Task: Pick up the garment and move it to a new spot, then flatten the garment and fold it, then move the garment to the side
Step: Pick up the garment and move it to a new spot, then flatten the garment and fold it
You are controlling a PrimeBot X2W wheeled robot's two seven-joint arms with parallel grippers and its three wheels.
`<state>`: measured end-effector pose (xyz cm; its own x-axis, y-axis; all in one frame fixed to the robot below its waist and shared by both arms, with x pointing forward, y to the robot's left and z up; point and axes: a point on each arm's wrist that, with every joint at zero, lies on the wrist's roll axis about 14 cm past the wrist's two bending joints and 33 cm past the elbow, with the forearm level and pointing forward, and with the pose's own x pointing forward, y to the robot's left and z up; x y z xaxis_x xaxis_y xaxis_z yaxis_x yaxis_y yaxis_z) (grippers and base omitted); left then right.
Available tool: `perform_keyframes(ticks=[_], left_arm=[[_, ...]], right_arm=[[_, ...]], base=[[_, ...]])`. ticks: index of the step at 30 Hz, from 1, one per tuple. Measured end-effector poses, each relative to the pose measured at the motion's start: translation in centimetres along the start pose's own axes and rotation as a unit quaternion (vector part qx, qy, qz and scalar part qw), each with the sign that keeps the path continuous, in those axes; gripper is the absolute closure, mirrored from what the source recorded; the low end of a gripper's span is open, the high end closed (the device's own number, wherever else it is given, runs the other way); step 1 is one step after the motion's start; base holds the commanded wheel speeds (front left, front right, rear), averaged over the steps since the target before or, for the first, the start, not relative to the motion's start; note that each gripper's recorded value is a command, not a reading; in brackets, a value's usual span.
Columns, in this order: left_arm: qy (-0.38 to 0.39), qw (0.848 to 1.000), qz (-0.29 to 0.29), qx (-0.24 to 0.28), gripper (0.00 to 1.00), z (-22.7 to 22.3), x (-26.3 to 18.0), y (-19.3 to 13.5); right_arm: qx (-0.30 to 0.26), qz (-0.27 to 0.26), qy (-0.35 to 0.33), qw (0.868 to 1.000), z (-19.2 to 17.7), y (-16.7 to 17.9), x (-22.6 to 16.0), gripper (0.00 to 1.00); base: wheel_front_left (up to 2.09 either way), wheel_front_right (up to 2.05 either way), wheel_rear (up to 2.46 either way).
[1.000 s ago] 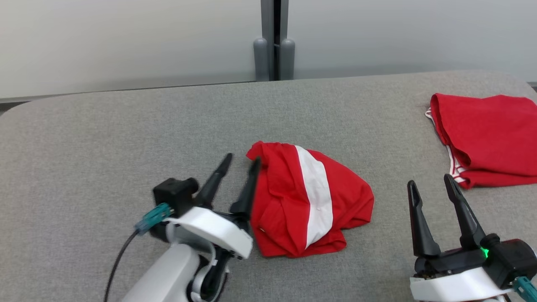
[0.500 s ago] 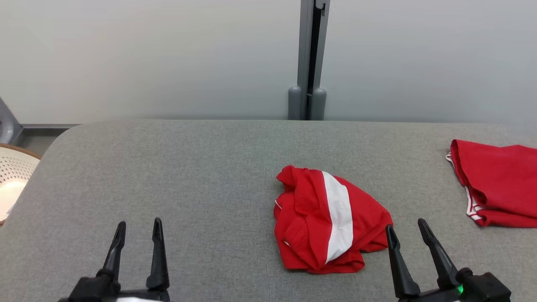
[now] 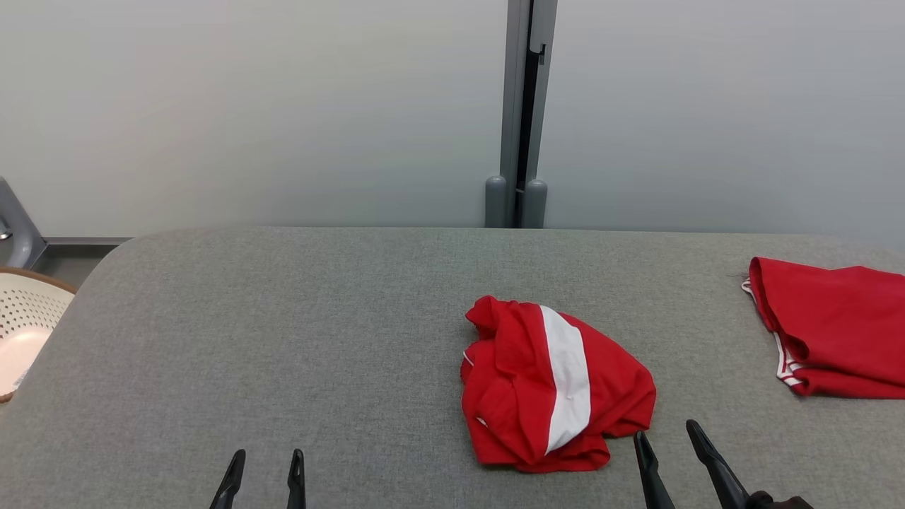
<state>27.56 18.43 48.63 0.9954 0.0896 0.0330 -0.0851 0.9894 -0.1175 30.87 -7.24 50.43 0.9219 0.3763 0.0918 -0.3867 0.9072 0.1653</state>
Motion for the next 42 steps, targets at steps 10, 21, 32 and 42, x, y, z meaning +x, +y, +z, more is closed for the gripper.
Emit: perform_keyframes(ticks=[10,21,32,42], left_arm=[[-0.004,1.000,-0.015,0.002,0.00,0.2,0.5,-0.9],[0.000,1.000,-0.013,0.004,0.00,0.0,0.6,-1.0],[0.005,1.000,-0.012,0.005,0.00,-0.3,0.7,-1.1],[0.015,1.000,-0.014,0.007,0.00,-0.8,1.3,-1.4]], right_arm=[[0.001,-0.017,0.001,1.000,-0.1,-0.8,-0.5,0.00],[0.009,-0.017,0.005,1.000,-0.4,-0.8,-0.2,0.00],[0.043,-0.020,0.008,0.999,-0.7,-0.7,-0.1,0.00],[0.251,-0.002,0.109,0.962,-6.8,2.6,1.2,0.00]], base=[[0.00,0.00,0.00],[0.00,0.00,0.00],[0.00,0.00,0.00],[0.00,0.00,0.00]])
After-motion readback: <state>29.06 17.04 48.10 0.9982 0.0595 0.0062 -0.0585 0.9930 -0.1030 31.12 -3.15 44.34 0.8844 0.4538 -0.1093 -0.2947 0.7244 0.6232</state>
